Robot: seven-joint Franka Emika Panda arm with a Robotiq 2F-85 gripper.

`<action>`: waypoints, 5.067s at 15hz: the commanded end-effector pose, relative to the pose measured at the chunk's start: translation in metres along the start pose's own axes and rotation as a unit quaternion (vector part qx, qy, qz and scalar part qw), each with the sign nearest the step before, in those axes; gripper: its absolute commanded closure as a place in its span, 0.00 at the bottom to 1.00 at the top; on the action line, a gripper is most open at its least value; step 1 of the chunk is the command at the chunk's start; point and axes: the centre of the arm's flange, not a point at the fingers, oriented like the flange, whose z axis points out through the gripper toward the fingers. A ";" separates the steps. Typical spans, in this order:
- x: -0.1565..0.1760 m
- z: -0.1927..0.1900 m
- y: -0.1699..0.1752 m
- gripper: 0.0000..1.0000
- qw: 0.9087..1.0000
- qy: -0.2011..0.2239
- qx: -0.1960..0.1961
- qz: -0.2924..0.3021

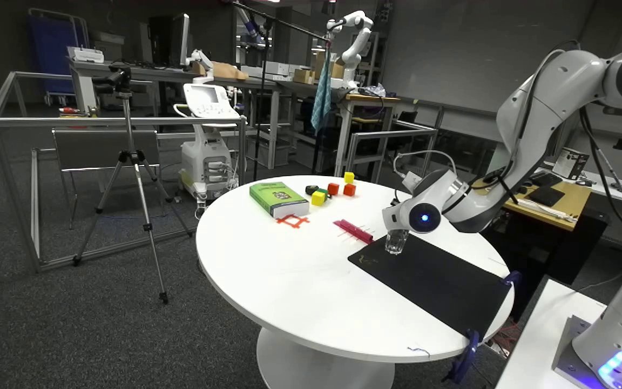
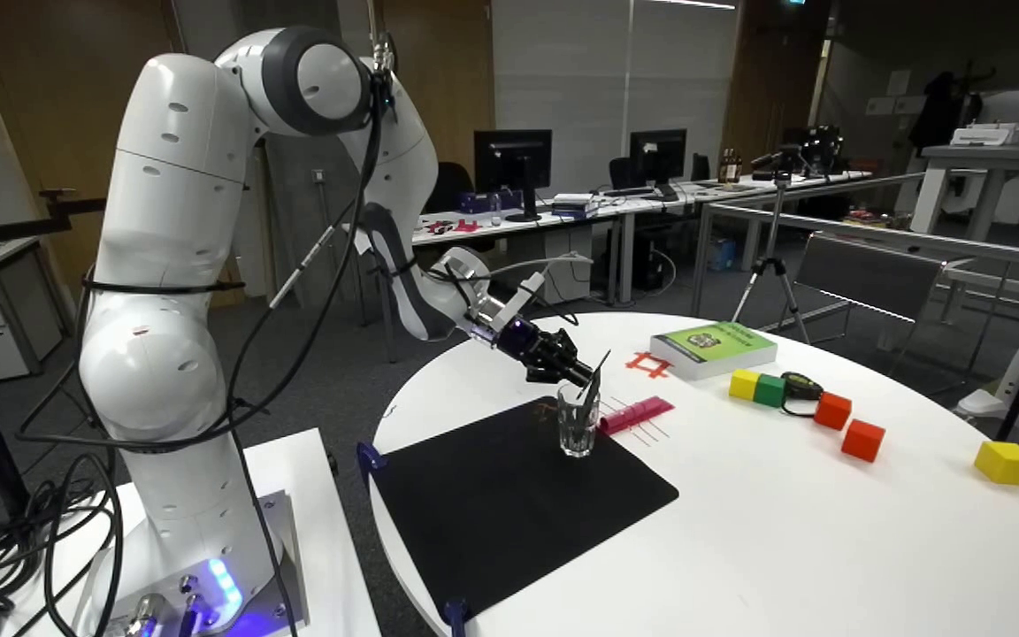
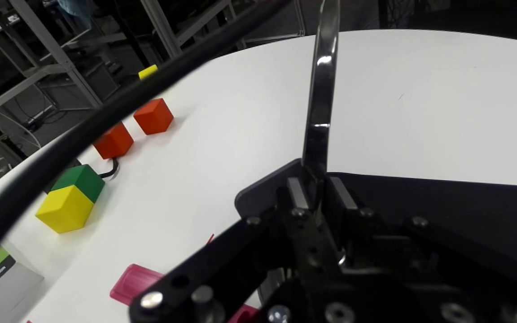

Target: Put the scissors in the cup

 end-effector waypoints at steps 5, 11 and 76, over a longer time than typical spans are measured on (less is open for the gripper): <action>0.004 -0.005 -0.003 0.96 1.000 -0.007 0.003 -0.017; 0.004 -0.005 -0.004 0.27 1.000 -0.010 0.004 -0.016; -0.236 0.144 0.016 0.00 0.626 0.284 0.400 0.606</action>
